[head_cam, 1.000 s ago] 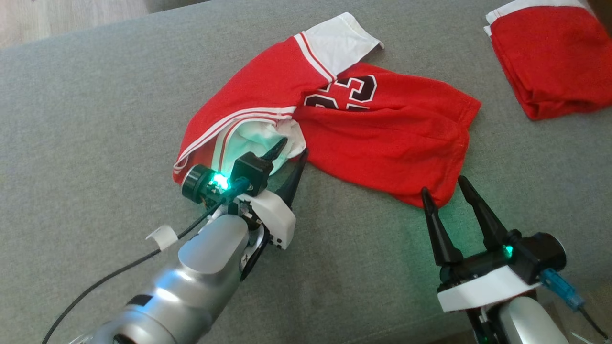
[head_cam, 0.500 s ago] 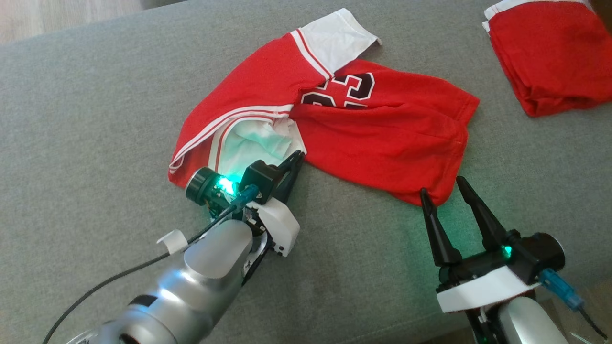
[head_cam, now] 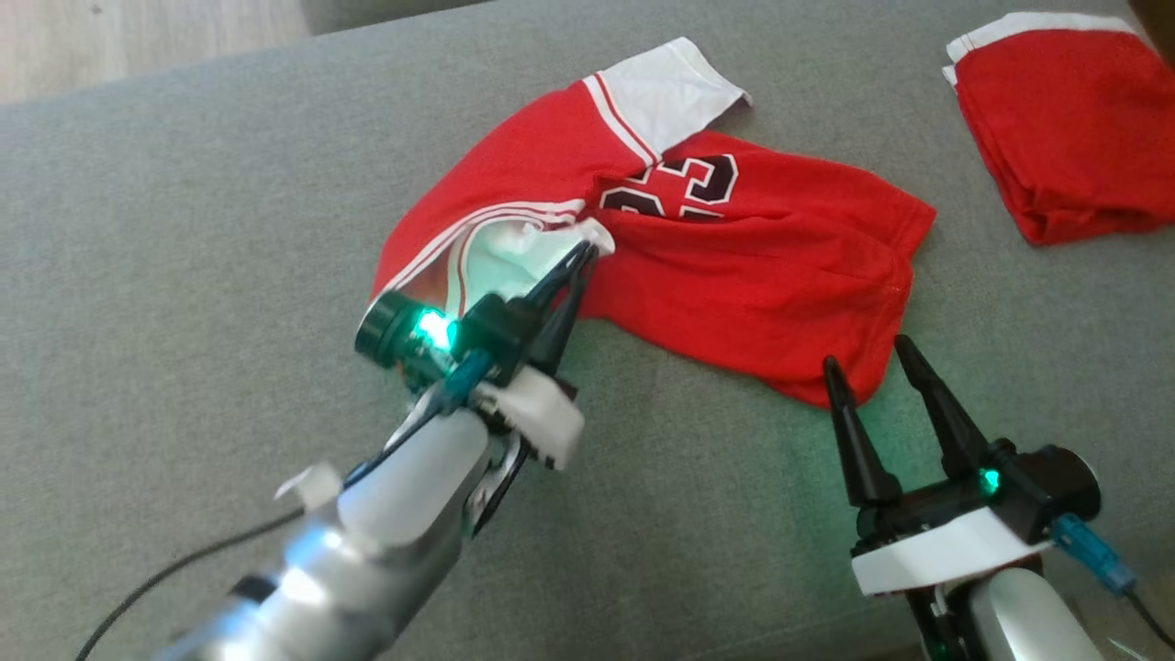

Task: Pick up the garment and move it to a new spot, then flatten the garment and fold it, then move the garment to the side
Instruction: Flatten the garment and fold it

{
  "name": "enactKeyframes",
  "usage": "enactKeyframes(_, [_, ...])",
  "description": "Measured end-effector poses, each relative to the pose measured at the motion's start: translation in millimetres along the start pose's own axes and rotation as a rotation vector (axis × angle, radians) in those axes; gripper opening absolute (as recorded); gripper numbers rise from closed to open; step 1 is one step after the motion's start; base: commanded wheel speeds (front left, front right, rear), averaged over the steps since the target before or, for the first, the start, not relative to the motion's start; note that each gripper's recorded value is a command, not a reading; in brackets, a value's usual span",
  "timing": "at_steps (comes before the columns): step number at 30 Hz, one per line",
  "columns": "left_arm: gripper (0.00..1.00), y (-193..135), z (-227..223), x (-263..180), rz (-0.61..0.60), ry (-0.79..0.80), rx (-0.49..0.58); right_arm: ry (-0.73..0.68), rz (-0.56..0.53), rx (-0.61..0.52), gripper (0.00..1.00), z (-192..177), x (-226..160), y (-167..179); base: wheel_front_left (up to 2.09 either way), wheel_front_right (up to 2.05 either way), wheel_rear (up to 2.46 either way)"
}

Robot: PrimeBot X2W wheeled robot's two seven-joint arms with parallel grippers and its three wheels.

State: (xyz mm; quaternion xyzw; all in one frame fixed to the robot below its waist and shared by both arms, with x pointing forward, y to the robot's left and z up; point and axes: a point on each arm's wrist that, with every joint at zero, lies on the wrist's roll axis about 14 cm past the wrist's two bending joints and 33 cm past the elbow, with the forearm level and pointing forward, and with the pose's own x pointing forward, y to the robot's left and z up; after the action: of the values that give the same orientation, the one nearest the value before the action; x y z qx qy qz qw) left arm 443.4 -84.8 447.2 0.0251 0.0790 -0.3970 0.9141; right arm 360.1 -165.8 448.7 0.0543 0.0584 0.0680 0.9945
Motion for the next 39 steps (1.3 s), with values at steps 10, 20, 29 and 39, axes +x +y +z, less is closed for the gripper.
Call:
enactKeyframes(10, [0.0, 10, -13, -53, 0.094, -0.032, -0.038, 0.013, -0.086, 0.116, 1.0, -8, 2, -24, 0.0, 0.0, 0.0])
enactKeyframes(20, [0.0, 54, 13, -72, 0.235, -0.13, -0.043, 0.12, -0.092, 0.34, 1.0, -21, 32, -58, 0.0, 0.0, 0.0])
enactKeyframes(29, [0.0, 78, 14, -86, 0.31, -0.143, -0.032, 0.28, -0.075, 0.453, 1.0, -48, 37, -63, 0.0, 0.0, 0.0])
enactKeyframes(39, [0.0, 84, 17, -94, 0.336, -0.154, -0.031, 0.283, -0.045, 0.486, 0.0, -50, 38, -52, 0.0, 0.0, 0.0])
